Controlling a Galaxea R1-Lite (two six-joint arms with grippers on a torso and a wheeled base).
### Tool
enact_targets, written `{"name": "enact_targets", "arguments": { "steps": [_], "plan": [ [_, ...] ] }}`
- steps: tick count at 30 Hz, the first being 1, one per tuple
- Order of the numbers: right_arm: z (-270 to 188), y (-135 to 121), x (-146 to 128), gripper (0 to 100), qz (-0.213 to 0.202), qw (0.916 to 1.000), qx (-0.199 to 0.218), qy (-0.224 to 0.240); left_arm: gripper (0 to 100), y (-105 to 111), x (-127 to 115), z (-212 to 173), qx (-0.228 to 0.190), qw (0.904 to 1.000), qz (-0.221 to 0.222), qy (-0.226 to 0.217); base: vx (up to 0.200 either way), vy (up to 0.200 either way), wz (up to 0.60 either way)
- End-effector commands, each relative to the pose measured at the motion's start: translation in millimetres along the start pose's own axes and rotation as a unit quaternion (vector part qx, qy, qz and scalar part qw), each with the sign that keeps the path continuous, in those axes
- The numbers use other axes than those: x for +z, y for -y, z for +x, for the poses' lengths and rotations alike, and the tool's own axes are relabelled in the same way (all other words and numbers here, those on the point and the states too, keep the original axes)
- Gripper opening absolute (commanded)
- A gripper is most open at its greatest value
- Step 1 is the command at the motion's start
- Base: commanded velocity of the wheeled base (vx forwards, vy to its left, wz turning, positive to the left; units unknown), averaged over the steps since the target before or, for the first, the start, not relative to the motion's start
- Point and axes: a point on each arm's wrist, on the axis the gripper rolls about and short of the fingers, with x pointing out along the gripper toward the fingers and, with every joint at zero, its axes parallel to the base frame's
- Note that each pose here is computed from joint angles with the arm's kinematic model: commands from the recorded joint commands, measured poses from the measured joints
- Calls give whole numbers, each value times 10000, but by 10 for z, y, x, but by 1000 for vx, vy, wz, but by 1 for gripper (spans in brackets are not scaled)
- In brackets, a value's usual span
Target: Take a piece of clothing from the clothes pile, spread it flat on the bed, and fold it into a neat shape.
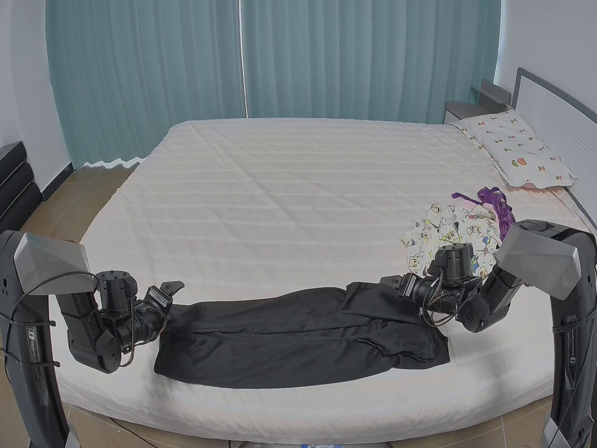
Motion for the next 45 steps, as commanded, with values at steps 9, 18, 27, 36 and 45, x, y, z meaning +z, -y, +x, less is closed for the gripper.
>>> {"name": "enact_targets", "arguments": {
  "steps": [9,18,27,36,45],
  "plan": [
    [-95,113,-114,0,-358,9979,-334,-436,100,-1,0,2,-9,10000,-10,-13,0,0,0],
    [-245,163,-60,0,-567,9964,-446,-449,100,5,10,8,-25,10000,-11,5,0,0,0],
    [-307,210,-77,100,-780,9943,-506,-520,100,-1,8,-28,24,10000,-18,28,0,0,0],
    [-409,136,39,100,-704,9960,-454,-304,100,175,-32,-343,315,9994,92,81,0,0,0],
    [-422,117,10,100,-581,9969,-433,-315,100,195,-115,-425,1049,9942,142,-190,0,0,0]
  ]
}}
